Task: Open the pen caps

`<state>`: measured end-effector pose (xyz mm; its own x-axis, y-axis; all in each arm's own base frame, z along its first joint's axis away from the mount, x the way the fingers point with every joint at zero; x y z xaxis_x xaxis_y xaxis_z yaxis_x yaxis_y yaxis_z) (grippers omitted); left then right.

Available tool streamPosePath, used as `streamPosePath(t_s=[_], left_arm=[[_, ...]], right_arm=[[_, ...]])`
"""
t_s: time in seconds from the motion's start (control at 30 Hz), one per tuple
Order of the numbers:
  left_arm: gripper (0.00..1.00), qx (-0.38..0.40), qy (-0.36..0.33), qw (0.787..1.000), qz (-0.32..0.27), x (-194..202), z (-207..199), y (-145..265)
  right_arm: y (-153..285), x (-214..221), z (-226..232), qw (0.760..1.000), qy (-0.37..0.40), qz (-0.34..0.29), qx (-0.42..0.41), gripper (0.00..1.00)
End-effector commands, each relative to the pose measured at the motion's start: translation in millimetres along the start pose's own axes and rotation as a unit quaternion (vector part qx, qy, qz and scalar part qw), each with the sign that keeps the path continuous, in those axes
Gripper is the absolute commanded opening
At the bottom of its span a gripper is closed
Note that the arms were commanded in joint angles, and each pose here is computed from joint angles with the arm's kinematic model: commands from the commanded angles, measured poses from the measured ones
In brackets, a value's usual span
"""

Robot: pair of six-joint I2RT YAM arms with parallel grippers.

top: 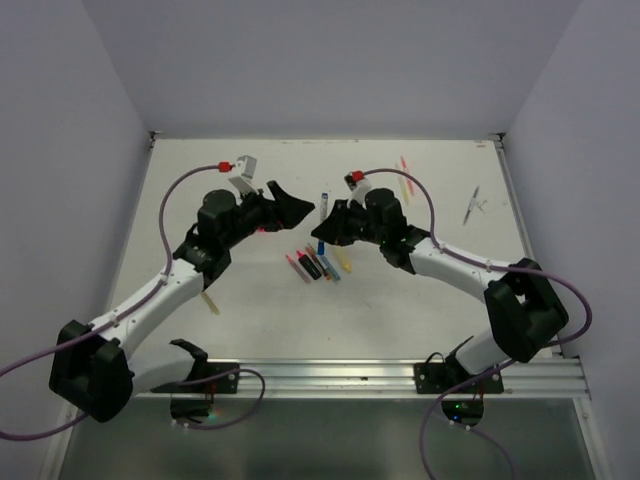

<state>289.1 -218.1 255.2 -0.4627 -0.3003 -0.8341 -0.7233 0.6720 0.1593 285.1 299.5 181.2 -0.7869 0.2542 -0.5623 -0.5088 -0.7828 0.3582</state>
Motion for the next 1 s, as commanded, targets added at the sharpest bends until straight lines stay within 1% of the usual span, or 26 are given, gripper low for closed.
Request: streamPosePath(t_s=[0.0, 0.03, 0.07, 0.1, 0.13, 0.2, 0.23, 0.27, 0.33, 0.37, 0.4, 0.43, 0.5, 0.57, 0.83, 0.97], left_arm=[[0.85, -0.025, -0.034, 0.999, -0.034, -6.4, 3.0, 20.6], [0.83, -0.017, -0.032, 0.999, -0.017, 9.1, 6.1, 23.1], [0.81, -0.003, -0.032, 0.999, -0.021, 11.3, 4.2, 24.1], [0.7, 0.009, -0.025, 0.999, -0.02, 15.4, 1.6, 25.8], [0.63, 0.035, -0.02, 0.999, -0.009, 25.0, -2.6, 27.2], [0.51, 0.073, -0.005, 0.997, -0.017, 41.0, -8.1, 30.8], [0.5, 0.094, -0.002, 0.995, -0.015, 47.0, -12.8, 33.4], [0.5, 0.106, -0.003, 0.994, -0.022, 52.3, -13.5, 35.2], [0.56, 0.121, -0.007, 0.992, -0.016, 58.4, -17.9, 36.0], [0.61, 0.123, -0.01, 0.992, -0.014, 59.5, -18.3, 35.6], [0.72, 0.122, -0.017, 0.992, -0.011, 61.2, -17.9, 34.1], [0.77, 0.115, -0.017, 0.993, -0.009, 61.6, -16.3, 32.8], [0.81, 0.112, -0.02, 0.993, -0.007, 62.4, -14.8, 29.9], [0.83, 0.112, -0.02, 0.994, -0.005, 63.3, -13.4, 26.0], [0.84, 0.125, -0.024, 0.992, -0.002, 61.5, -17.6, 11.2], [0.79, 0.132, -0.025, 0.991, -0.008, 55.8, -20.6, 6.6]], right_arm=[[7.9, -25.7, -4.5, 0.999, 0.0, -0.042, 0.015, 0.0], [8.9, -32.7, -4.9, 0.999, -0.002, -0.05, 0.014, 0.0], [8.6, -35.3, -3.7, 0.999, -0.004, -0.051, 0.013, 0.0], [7.8, -35.8, -1.6, 0.999, -0.008, -0.047, 0.01, 0.0], [6.8, -37.6, 2.8, 0.999, -0.012, -0.047, 0.001, 0.0], [4.2, -39.8, 15.0, 0.998, -0.027, -0.041, -0.032, 0.0], [3.5, -41.5, 19.7, 0.998, -0.032, -0.04, -0.043, 0.0], [2.9, -41.5, 23.5, 0.997, -0.036, -0.036, -0.054, 0.0], [2.2, -42.0, 32.8, 0.996, -0.043, -0.026, -0.08, 0.0], [2.2, -42.7, 35.1, 0.995, -0.044, -0.023, -0.087, 0.0], [1.6, -41.6, 36.9, 0.995, -0.046, -0.017, -0.091, 0.0], [2.1, -41.7, 40.2, 0.994, -0.044, -0.011, -0.098, 0.0], [3.2, -41.2, 42.7, 0.994, -0.045, -0.007, -0.103, 0.0], [3.8, -41.2, 44.0, 0.993, -0.045, -0.007, -0.107, 0.0], [3.8, -32.5, 52.1, 0.987, -0.069, 0.023, -0.144, 0.0], [3.6, -29.6, 51.7, 0.986, -0.073, 0.03, -0.149, 0.0]])
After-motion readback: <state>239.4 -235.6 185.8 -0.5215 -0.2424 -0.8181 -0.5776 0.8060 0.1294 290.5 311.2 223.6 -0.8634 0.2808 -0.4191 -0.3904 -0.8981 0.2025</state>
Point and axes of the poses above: each gripper's point midway between its finger pads, its own y axis back along the fingers, its own z axis along the line the jaws close on, x = y × z, the point moved 4 cm from there along y, back along the fingers, and after that the axes turned 11 degrees about -y, right-handed, at the moved point
